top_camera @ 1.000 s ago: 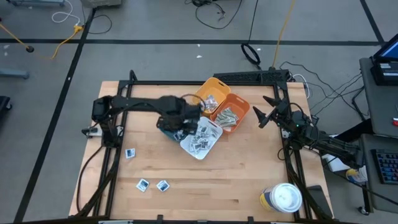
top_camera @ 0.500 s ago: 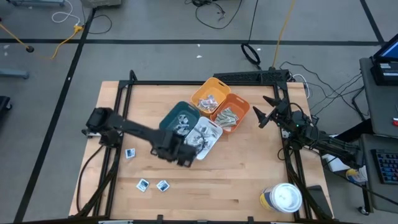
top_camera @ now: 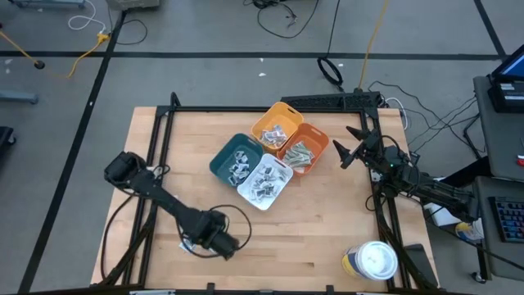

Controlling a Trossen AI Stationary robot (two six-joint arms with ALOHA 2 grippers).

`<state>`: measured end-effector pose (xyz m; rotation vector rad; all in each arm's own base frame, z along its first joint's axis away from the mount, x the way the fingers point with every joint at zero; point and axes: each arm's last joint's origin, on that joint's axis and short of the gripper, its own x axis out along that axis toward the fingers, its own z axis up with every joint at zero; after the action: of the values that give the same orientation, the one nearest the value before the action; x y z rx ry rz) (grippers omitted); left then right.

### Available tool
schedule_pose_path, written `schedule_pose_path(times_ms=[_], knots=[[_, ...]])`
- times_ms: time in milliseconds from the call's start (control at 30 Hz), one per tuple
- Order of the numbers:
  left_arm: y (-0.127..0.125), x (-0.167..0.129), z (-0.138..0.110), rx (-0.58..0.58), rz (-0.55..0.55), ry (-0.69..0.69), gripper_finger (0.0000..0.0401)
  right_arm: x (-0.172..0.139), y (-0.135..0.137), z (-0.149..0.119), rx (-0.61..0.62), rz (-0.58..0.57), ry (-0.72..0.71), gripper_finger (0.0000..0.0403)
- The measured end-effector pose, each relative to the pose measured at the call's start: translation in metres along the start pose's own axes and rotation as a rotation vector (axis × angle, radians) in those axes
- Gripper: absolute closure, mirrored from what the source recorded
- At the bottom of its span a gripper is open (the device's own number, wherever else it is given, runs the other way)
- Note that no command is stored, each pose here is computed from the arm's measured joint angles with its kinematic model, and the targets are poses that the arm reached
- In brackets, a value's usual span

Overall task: Pick & Place First Aid Supplies
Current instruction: Put the blue alcohol pad into the blue bin

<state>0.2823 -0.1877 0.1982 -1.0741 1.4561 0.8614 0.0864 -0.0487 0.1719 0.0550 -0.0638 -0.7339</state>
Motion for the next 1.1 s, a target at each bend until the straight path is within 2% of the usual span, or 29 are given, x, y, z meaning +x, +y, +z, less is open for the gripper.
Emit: schedule_pose_path(times_ms=[267, 567, 767, 900, 1100], knots=[[0.001, 0.016, -0.008, 0.022, -0.011, 0.011, 0.016, 0.0, 0.0, 0.0, 0.0, 0.0, 0.0, 0.0026], [-0.004, 0.053, -0.003, 0.051, 0.09, -0.013, 0.016, 0.0, 0.0, 0.0, 0.0, 0.0, 0.0, 0.0026], [-0.008, 0.058, -0.002, 0.096, 0.074, -0.012, 0.0164, 0.0, 0.0, 0.0, 0.0, 0.0, 0.0, 0.0026], [-0.009, 0.058, -0.001, 0.084, 0.069, -0.008, 0.0207, 0.0, 0.0, 0.0, 0.0, 0.0, 0.0, 0.0026], [-0.008, 0.058, -0.003, 0.101, 0.079, -0.012, 0.0331, 0.0, 0.0, 0.0, 0.0, 0.0, 0.0, 0.0026]])
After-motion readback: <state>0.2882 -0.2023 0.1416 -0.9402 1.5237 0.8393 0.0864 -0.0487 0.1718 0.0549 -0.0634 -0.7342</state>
